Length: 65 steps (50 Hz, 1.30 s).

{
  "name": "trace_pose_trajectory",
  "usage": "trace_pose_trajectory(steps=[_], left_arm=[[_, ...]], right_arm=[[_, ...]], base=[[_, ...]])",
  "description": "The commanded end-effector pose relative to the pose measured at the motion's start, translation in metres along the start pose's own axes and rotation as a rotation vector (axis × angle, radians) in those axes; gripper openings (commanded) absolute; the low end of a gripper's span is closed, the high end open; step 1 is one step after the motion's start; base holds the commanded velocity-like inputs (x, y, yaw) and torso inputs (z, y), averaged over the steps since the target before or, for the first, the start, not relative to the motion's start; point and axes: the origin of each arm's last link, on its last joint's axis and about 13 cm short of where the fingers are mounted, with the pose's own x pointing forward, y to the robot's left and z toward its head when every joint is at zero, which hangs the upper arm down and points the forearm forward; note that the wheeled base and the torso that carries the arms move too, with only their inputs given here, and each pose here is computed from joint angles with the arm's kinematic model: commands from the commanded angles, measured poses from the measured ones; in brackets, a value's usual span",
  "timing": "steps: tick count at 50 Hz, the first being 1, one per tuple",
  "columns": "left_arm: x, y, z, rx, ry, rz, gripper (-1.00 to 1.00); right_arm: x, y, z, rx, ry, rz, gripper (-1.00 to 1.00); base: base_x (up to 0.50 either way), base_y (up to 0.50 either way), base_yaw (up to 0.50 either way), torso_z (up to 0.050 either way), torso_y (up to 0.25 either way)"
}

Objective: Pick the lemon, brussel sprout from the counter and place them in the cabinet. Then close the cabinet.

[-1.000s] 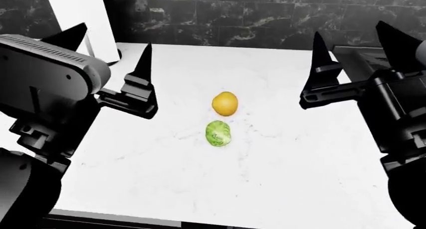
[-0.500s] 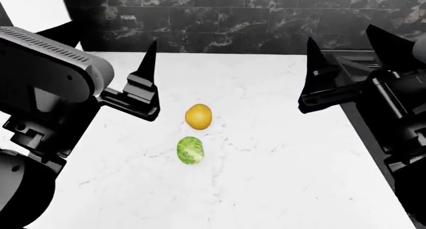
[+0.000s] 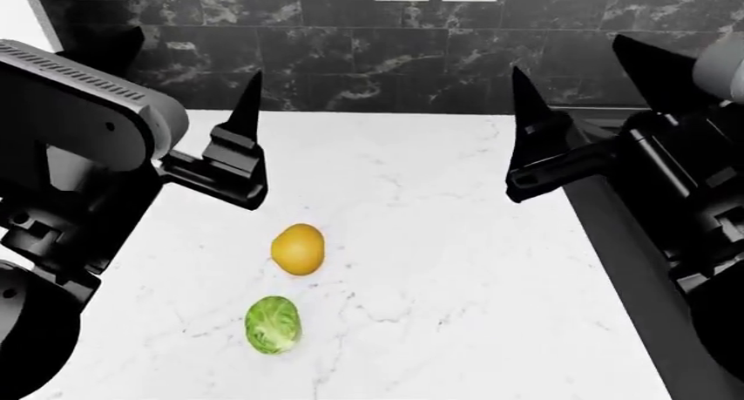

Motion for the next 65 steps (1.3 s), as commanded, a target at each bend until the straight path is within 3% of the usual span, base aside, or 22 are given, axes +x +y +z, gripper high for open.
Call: trace_pose_trajectory(steps=[1,25,36,40,47,52,57,65], left_arm=[[-0.002,0.004,0.002,0.000,0.015,0.018,1.00],[-0.011,0.007,-0.002,0.013,0.048,-0.013,1.00],[-0.021,0.014,-0.009,0.057,0.107,-0.137,1.00],[-0.023,0.018,-0.015,0.050,0.178,-0.222,1.00],[-0.029,0.031,-0.012,-0.130,0.162,-0.352,1.00],[-0.035,0.034,-0.016,-0.163,0.184,-0.436,1.00],[-0.040,0.033,-0.019,-0.136,0.229,-0.516,1.00],[-0.044,0.029,-0.032,-0.037,0.341,-0.552,1.00]], right_arm=[[0.003,0.000,0.008,-0.007,0.007,0.019,1.00],[0.000,-0.002,0.011,-0.006,0.008,0.025,1.00],[-0.001,-0.004,0.008,-0.001,0.015,0.008,1.00],[-0.001,-0.005,0.008,-0.001,0.016,0.004,1.00],[-0.001,-0.005,0.008,-0.002,0.020,-0.008,1.00],[-0.001,-0.005,0.007,-0.002,0.026,-0.021,1.00],[0.000,-0.005,0.004,-0.003,0.035,-0.029,1.00],[-0.001,-0.004,0.005,0.000,0.035,-0.030,1.00]], base=[[0.04,-0.28,0.00,0.000,0.000],[0.04,-0.04,0.00,0.000,0.000],[0.00,0.00,0.00,0.000,0.000],[0.00,0.00,0.00,0.000,0.000],[0.00,0.00,0.00,0.000,0.000],[0.00,0.00,0.00,0.000,0.000],[0.00,0.00,0.00,0.000,0.000],[0.00,0.00,0.00,0.000,0.000]])
